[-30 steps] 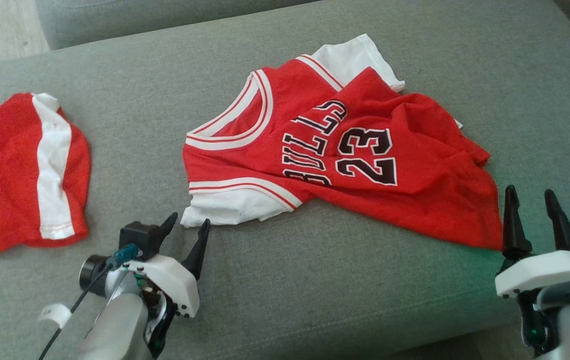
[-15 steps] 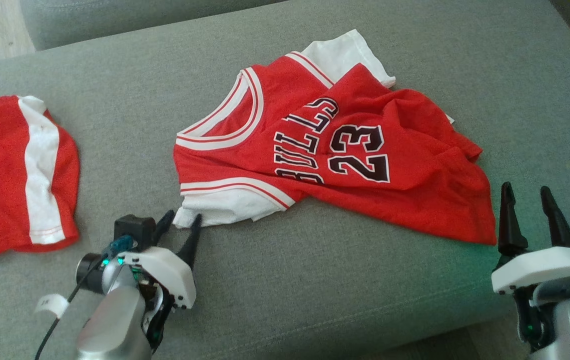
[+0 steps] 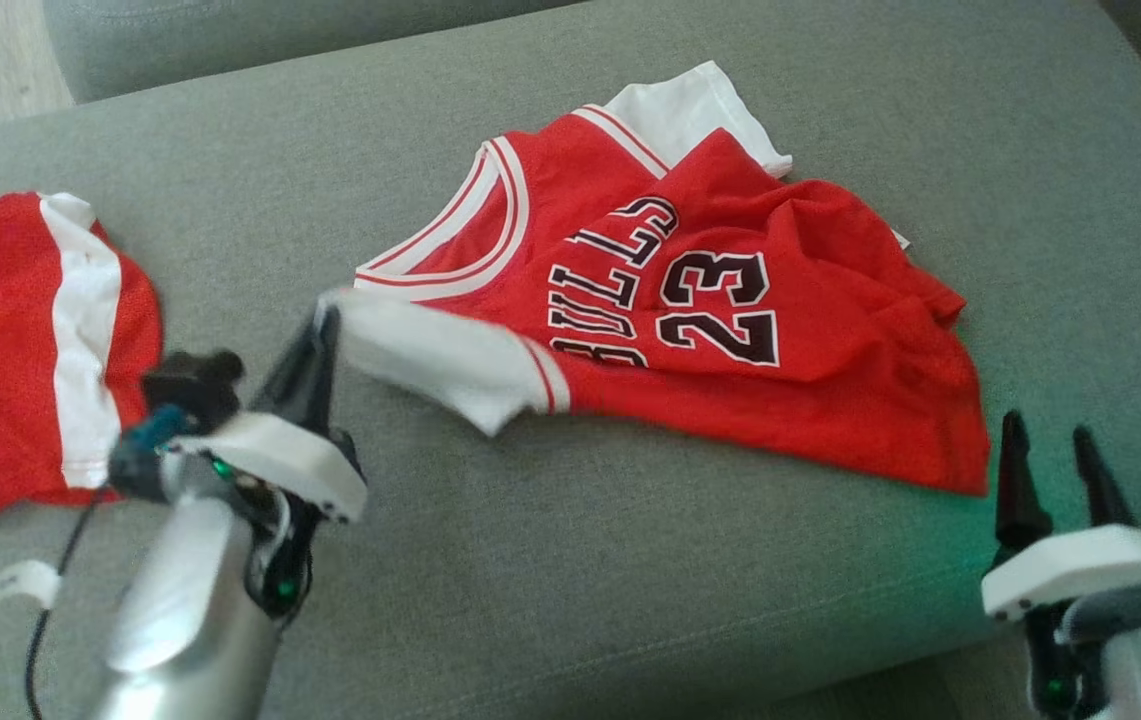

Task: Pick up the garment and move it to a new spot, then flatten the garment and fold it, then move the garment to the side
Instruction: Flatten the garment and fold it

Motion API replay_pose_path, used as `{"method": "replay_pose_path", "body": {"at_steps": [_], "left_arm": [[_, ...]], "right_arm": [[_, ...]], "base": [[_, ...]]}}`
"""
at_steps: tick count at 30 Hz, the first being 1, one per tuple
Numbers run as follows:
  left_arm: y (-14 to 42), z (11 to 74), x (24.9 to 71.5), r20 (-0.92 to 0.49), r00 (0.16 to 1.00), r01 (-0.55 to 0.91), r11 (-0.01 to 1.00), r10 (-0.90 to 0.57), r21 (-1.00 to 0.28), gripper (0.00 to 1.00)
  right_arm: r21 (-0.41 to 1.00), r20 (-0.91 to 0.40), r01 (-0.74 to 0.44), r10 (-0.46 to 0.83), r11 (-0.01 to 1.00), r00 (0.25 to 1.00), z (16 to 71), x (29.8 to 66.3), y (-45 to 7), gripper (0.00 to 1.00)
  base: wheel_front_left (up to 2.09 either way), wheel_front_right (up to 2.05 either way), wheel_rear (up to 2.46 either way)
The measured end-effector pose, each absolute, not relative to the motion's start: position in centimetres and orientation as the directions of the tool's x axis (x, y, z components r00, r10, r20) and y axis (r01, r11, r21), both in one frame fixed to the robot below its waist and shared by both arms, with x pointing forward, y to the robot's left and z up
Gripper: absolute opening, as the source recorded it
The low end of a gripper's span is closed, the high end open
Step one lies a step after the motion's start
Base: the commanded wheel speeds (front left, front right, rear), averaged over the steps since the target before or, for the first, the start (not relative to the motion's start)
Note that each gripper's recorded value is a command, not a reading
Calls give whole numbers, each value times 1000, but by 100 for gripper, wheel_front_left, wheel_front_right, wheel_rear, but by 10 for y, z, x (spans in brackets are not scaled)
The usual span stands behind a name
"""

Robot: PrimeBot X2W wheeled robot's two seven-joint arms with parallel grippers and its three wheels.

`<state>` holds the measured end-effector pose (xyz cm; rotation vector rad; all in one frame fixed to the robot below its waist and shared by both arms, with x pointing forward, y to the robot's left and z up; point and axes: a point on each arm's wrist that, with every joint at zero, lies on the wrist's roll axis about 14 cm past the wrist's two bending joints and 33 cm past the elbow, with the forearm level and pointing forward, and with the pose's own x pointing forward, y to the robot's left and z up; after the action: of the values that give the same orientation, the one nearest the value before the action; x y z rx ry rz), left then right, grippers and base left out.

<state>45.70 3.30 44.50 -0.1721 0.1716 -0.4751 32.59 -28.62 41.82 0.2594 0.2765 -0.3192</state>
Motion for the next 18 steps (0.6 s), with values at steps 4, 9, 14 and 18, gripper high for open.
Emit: {"method": "replay_pose_path", "body": {"at_steps": [4, 9, 14, 18], "left_arm": [[42, 484, 466, 5, 907, 412, 885, -420, -216, 0], [46, 488, 455, 26, 910, 408, 884, -413, -228, 0], [45, 488, 451, 29, 907, 414, 881, -419, -228, 0], [45, 486, 450, 25, 906, 416, 881, -421, -224, 0]], "right_arm": [[270, -408, 374, -247, 887, 879, 384, 306, -274, 100], [347, -501, 393, -186, 852, 845, 353, 291, -250, 100], [420, -526, 382, -122, 823, 842, 343, 295, -226, 100], [446, -513, 368, -104, 816, 852, 343, 302, -218, 100]], "base": [[0, 0, 0], [0, 0, 0], [0, 0, 0], [0, 0, 0]]}}
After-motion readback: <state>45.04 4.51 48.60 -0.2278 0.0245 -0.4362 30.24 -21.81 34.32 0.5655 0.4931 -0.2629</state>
